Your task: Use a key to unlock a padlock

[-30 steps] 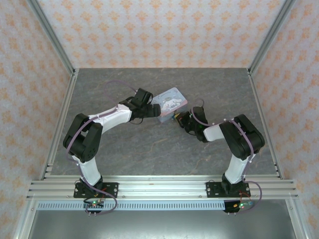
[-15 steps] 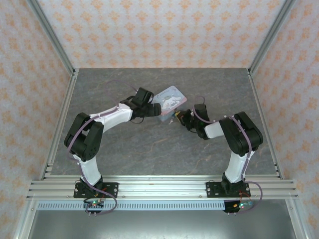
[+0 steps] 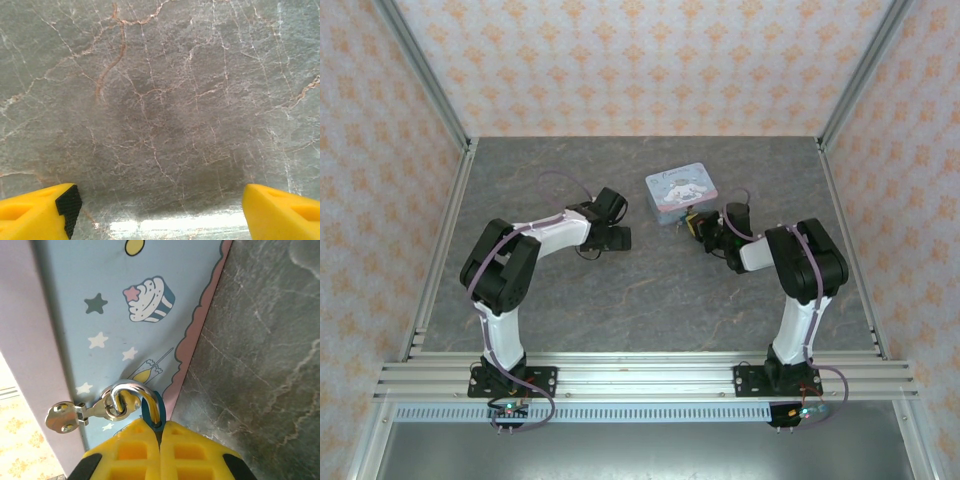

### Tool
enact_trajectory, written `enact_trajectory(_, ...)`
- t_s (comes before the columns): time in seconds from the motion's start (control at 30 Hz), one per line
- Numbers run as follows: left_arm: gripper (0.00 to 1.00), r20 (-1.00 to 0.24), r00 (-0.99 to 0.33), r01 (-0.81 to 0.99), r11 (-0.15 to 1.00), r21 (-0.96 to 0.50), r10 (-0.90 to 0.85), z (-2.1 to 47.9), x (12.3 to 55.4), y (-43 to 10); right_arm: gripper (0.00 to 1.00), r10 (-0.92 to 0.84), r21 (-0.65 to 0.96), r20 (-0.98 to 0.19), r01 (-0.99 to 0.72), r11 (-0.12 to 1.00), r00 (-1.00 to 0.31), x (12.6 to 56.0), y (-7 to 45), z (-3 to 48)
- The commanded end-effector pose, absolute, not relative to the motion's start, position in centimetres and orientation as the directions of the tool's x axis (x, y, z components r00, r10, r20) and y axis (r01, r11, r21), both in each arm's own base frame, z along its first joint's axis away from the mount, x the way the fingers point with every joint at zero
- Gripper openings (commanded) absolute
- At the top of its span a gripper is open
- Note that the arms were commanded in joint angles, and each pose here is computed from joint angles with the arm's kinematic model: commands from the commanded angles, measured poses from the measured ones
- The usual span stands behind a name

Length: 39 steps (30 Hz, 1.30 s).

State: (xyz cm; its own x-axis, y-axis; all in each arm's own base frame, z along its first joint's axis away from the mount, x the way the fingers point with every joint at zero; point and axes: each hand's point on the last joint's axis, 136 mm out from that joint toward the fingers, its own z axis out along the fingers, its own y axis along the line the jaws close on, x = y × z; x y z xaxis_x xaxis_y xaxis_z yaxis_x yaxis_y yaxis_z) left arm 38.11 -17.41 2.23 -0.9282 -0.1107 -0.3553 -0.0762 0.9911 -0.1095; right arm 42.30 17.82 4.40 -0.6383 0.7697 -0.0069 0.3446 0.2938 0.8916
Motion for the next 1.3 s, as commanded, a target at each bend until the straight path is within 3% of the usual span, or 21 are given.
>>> enact_trajectory(0.0, 0.86, -0.326, -0.939, -0.087, 0.993, -0.079, -0.108, 2.4, 36.9, -16.3, 0.0, 0.758, 0.859, 0.022, 0.4, 0.319, -0.652, 41.0, 17.8, 2.4)
enact_trajectory(0.53, 0.93, -0.509, -0.853, -0.019, 0.981, -0.192, -0.116, 13.3, 42.6, -20.0, 0.0, 0.582, 0.813, -0.045, 0.309, 0.494, -0.812, 34.8, 19.6, 2.7)
enact_trajectory(0.83, 0.93, -0.503, -0.864, 0.048, 0.997, -0.057, 0.013, 11.3, 43.3, -22.8, 0.0, 0.59, 0.802, -0.025, 0.336, 0.493, -0.807, 32.9, 19.0, 1.2)
enact_trajectory(1.03, 0.93, -0.494, -0.861, 0.091, 0.993, 0.078, 0.118, 9.8, 42.8, -23.1, 0.0, 0.592, 0.8, -0.027, 0.338, 0.496, -0.806, 32.7, 18.9, 1.0)
enact_trajectory(1.27, 0.93, -0.47, -0.869, 0.097, 0.986, 0.136, 0.151, 8.3, 42.2, -22.4, 0.0, 0.594, 0.811, -0.04, 0.321, 0.489, -0.804, 33.3, 19.0, 1.8)
